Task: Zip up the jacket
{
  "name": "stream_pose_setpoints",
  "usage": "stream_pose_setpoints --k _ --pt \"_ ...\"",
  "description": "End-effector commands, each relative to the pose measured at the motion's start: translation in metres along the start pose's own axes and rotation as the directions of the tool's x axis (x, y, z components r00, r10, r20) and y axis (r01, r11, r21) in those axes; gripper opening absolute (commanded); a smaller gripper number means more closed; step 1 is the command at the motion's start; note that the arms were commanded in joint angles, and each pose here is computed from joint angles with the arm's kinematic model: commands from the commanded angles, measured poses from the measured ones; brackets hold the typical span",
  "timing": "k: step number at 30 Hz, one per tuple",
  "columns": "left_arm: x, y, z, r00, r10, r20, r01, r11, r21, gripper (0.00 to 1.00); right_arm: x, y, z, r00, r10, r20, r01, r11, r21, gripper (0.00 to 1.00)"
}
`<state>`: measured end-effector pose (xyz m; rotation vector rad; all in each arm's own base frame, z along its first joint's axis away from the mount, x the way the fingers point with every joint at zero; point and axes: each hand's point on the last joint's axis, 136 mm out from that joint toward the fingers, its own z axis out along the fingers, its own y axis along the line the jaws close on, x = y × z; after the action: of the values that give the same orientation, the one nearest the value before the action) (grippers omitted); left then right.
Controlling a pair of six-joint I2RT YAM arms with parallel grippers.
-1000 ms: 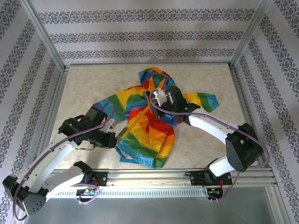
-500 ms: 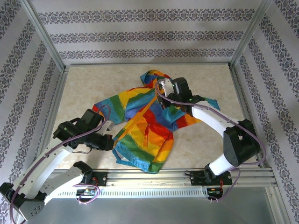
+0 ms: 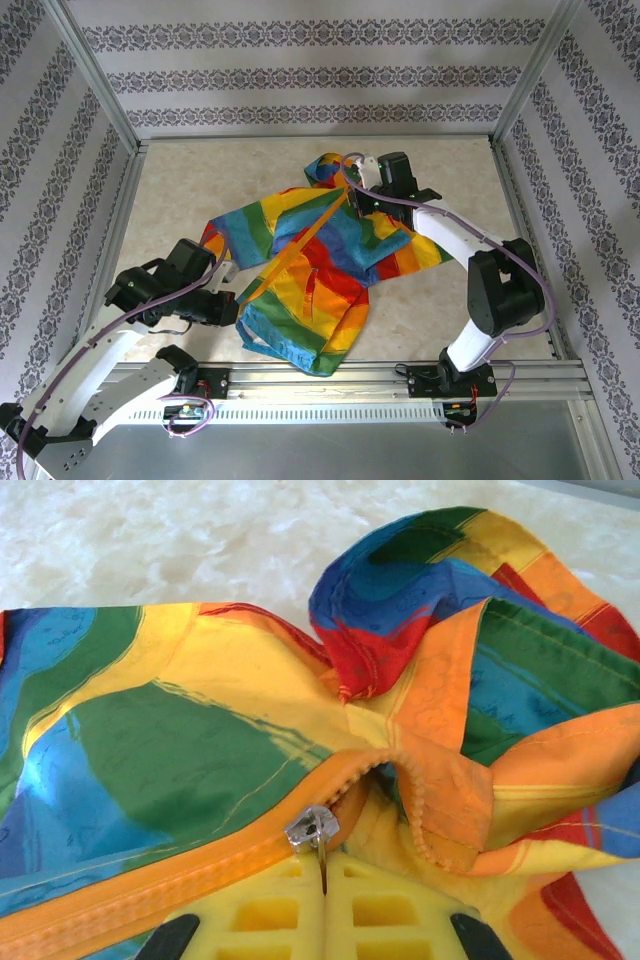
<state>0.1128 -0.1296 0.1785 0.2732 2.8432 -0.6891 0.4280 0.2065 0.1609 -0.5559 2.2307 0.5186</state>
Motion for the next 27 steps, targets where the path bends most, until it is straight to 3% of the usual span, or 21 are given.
stream_pose_setpoints --k 1,13,20,27 --pt "0.028 0.016 0.001 0.993 -0.069 -0.092 0.063 0.996 -0.069 0.0 -0.022 -0.031 -0.004 0.999 -0.013 0.041 0.009 0.996 0.093 0.0" --pt "0.017 0.035 0.003 0.989 -0.101 -0.105 0.079 0.977 -0.196 0.0 -0.047 -0.084 -0.014 0.997 0.035 0.063 -0.046 0.983 0.176 0.0" --pt "-0.022 0.046 0.002 0.994 -0.095 -0.047 0.082 0.972 -0.221 0.0 -0.052 -0.101 -0.019 0.995 0.07 0.076 -0.083 0.978 0.192 0.0" --pt "-0.059 0.059 0.001 0.989 -0.141 -0.041 0.134 0.979 -0.152 0.0 -0.051 -0.112 -0.029 0.99 0.112 0.084 -0.127 0.969 0.213 0.0"
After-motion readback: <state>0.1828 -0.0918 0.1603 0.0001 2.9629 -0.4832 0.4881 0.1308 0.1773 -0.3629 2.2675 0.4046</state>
